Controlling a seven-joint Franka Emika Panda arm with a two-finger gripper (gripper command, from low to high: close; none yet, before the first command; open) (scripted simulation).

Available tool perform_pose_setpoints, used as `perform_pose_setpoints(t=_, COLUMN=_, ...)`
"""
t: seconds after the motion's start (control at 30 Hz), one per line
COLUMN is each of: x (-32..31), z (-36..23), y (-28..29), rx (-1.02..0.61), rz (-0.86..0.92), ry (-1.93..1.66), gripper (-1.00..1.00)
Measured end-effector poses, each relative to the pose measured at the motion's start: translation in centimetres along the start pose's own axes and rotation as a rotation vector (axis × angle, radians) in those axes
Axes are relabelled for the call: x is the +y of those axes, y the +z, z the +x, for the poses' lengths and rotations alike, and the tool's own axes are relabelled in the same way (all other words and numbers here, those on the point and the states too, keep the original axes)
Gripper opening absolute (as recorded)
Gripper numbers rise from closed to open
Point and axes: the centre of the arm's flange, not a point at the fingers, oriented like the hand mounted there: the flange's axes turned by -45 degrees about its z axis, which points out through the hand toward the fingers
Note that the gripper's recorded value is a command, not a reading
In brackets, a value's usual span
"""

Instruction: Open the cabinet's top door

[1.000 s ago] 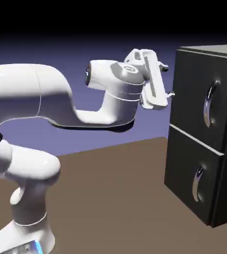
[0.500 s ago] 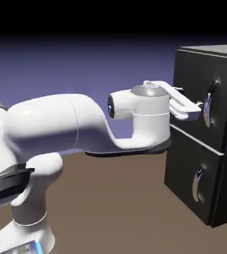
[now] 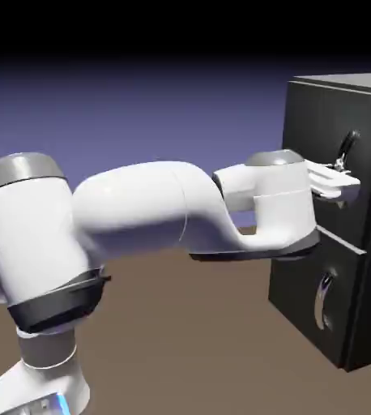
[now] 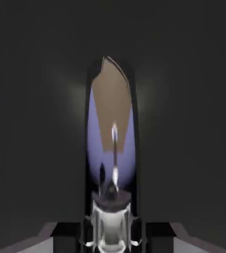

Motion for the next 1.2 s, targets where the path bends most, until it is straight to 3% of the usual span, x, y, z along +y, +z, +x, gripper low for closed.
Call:
perform_pose_setpoints(t=0.3, x=2.2, z=0.0, y=-3.3, rx=-0.001, rz=0.14, ry=0.001, gripper=-1.0)
perform_pose_setpoints(t=0.93, x=3.5, z=0.0, y=-4.7, rx=0.002, rz=0.208, ry=0.007, gripper=-1.0)
perform_pose_setpoints(t=1.2, x=6.5, z=0.1, y=-7.5, rx=0.001, rz=0.353, ry=0.001, gripper=-1.0)
